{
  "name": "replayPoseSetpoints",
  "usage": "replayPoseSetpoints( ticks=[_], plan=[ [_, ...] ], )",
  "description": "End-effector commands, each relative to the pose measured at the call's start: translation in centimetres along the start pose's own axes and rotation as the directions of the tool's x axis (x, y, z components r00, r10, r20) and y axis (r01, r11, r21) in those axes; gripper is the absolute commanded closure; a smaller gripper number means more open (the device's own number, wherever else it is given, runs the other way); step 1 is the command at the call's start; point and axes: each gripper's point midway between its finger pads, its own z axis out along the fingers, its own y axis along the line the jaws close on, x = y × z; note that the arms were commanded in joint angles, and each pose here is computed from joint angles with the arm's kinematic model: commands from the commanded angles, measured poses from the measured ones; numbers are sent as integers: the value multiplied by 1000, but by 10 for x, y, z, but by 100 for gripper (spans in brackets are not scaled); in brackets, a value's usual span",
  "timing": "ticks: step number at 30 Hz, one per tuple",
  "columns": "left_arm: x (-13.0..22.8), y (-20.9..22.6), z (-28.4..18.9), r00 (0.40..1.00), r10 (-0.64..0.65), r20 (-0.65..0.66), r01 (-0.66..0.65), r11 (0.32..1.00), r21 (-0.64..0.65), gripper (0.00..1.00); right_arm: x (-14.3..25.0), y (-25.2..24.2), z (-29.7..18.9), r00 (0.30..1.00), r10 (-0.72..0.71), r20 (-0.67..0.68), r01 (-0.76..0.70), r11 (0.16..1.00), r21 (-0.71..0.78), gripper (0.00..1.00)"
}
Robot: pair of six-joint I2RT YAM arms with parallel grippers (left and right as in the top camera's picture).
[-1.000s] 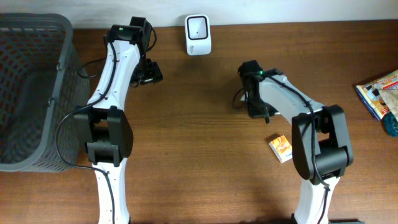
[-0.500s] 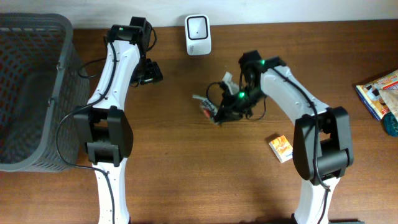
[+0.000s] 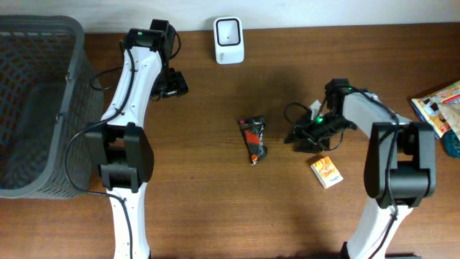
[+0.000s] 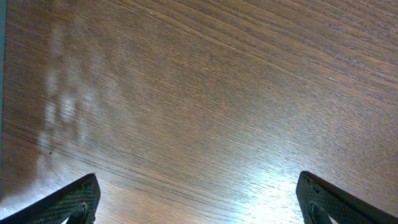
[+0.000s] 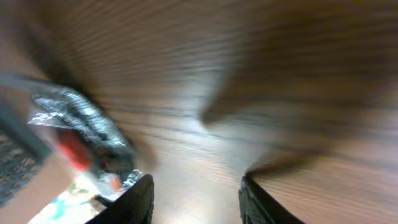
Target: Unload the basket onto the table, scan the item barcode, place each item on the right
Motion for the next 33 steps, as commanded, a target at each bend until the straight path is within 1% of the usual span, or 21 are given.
replayPoseSetpoints(
  ticks=[1, 2, 4, 5, 6, 8, 9, 10, 11, 13, 17, 18, 21, 25, 26, 28, 29, 31, 33],
  plan=[
    [-3, -1, -1, 1000, -8, 13, 8, 1000, -5, 1, -18, -12, -30, 992, -106, 63, 93, 978, 185, 51],
    [-3, -1, -1, 1000, -7, 13, 7, 1000, -5, 1, -17, 8, -44, 978, -203, 55, 185, 956, 226, 50],
    [-3, -1, -1, 1000, -7, 13, 7, 1000, -5, 1, -12, 40, -49, 943, -330, 36, 308, 908, 284, 49],
    [-3, -1, -1, 1000, -7, 13, 7, 1000, -5, 1, -8, 60, -43, 912, -410, 25, 379, 863, 334, 48],
    [-3, -1, -1, 1000, -7, 13, 7, 1000, -5, 1, -6, 68, -38, 893, -449, 22, 412, 836, 364, 48],
    [-3, -1, -1, 1000, -8, 13, 8, 1000, -5, 1, 3, 90, -9, 819, -574, -15, 508, 711, 487, 48],
    [-3, -1, -1, 1000, -8, 13, 8, 1000, -5, 1, 6, 94, -1, 800, -600, -31, 525, 674, 520, 47],
    [-3, -1, -1, 1000, -8, 13, 8, 1000, -5, 1, 8, 95, 7, 795, -606, -26, 499, 630, 594, 44],
    [-3, -1, -1, 1000, -8, 13, 8, 1000, -5, 1, 11, 95, 13, 790, -613, -29, 487, 598, 636, 44],
    [-3, -1, -1, 1000, -8, 13, 8, 1000, -5, 1, 17, 105, 29, 759, -649, -46, 517, 559, 648, 44],
    [-3, -1, -1, 1000, -8, 13, 8, 1000, -5, 1, 24, 108, 50, 738, -669, -82, 551, 529, 645, 46],
    [-3, -1, -1, 1000, -8, 13, 8, 1000, -5, 1, 28, 103, 60, 736, -668, -107, 563, 516, 646, 49],
    [-3, -1, -1, 1000, -8, 13, 8, 1000, -5, 1, 31, 96, 74, 732, -669, -128, 573, 503, 647, 49],
    [-3, -1, -1, 1000, -8, 13, 8, 1000, -5, 1, 33, 81, 82, 756, -642, -128, 549, 516, 657, 50],
    [-3, -1, -1, 1000, -8, 13, 8, 1000, -5, 1, 33, 80, 82, 757, -641, -128, 549, 517, 657, 53],
    [-3, -1, -1, 1000, -8, 13, 8, 1000, -5, 1, 29, 79, 80, 773, -626, -96, 512, 529, 677, 59],
    [-3, -1, -1, 1000, -8, 13, 8, 1000, -5, 1, 27, 78, 79, 781, -619, -79, 492, 532, 689, 64],
    [-3, -1, -1, 1000, -8, 13, 8, 1000, -5, 1, 22, 83, 74, 785, -617, -47, 466, 539, 702, 66],
    [-3, -1, -1, 1000, -8, 13, 8, 1000, -5, 1, 14, 99, 66, 776, -631, -5, 457, 558, 692, 66]
  ],
)
